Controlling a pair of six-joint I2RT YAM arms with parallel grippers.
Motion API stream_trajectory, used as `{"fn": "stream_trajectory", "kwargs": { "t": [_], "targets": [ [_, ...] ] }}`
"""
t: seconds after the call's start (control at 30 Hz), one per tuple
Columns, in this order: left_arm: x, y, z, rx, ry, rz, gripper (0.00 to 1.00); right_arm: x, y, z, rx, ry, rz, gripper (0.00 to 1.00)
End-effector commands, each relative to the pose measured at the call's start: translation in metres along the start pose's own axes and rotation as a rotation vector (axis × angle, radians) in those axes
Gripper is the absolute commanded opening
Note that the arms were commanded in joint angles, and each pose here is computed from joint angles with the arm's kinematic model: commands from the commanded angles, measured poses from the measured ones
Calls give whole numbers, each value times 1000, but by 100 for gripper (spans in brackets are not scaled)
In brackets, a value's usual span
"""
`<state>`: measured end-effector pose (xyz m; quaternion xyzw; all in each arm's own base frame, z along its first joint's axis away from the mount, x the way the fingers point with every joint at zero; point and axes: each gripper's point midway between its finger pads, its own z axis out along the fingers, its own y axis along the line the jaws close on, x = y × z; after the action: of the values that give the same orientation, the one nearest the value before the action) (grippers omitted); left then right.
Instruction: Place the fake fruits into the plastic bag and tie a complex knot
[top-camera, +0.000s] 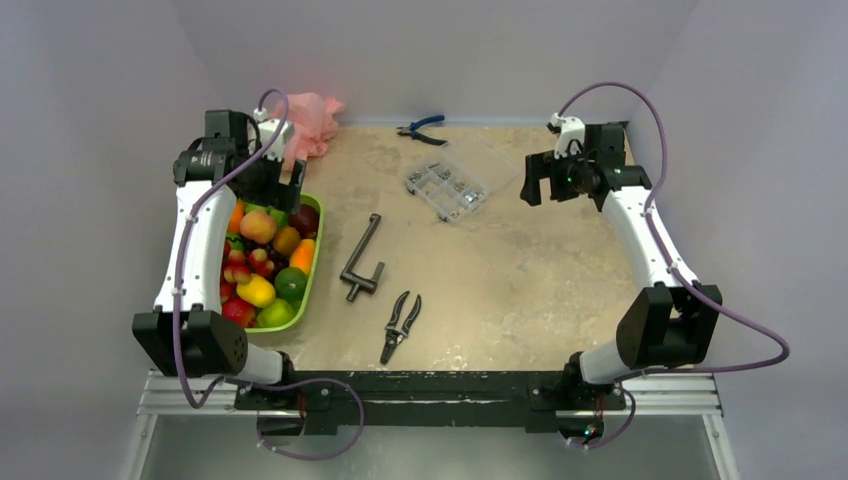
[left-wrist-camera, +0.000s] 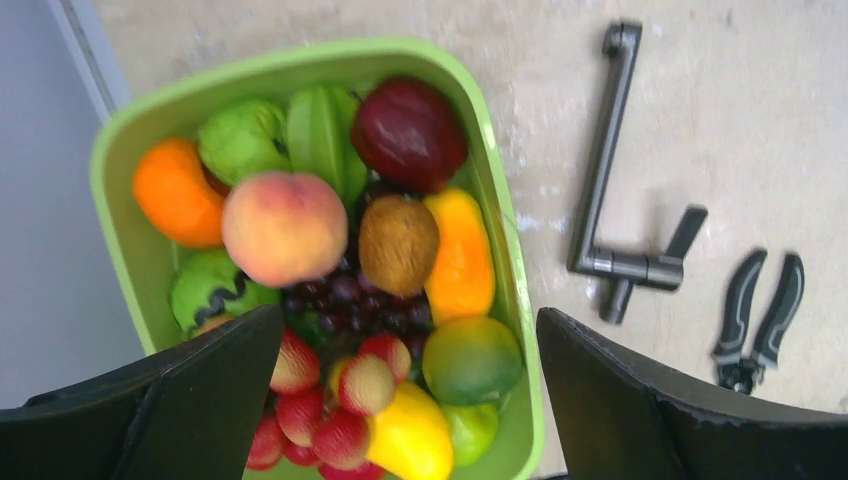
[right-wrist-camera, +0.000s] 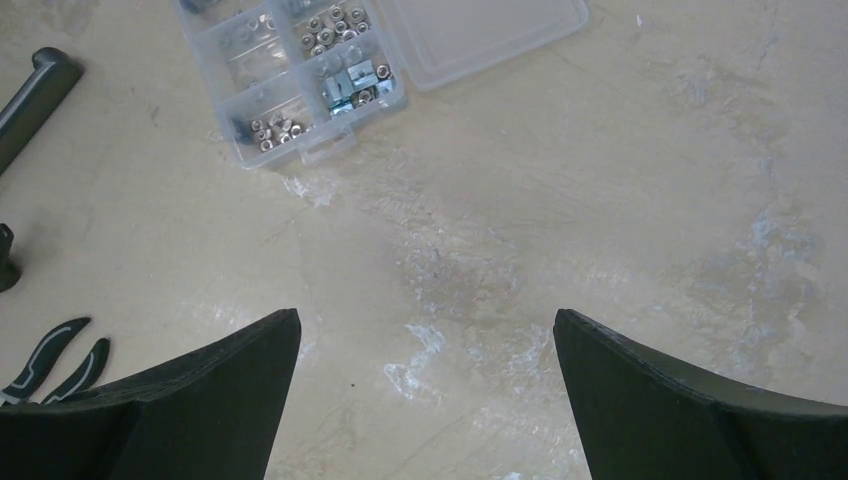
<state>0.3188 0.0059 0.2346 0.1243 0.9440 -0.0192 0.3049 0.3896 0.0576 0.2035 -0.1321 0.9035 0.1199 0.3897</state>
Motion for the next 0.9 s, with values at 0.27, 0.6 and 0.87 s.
{"fn": "stream_trajectory", "kwargs": {
  "t": [0.27, 0.6, 0.87],
  "targets": [
    [-166, 64, 51, -140, -263, 101, 100, -5, 5, -9, -18, -27, -30, 99],
    [-179, 90, 174, -156, -190, 304, 100, 15, 7, 1, -40, 19, -13, 99],
    [-167, 149, 251, -436, -59, 442, 100, 16, 6, 2, -34, 26, -5, 99]
  ]
}}
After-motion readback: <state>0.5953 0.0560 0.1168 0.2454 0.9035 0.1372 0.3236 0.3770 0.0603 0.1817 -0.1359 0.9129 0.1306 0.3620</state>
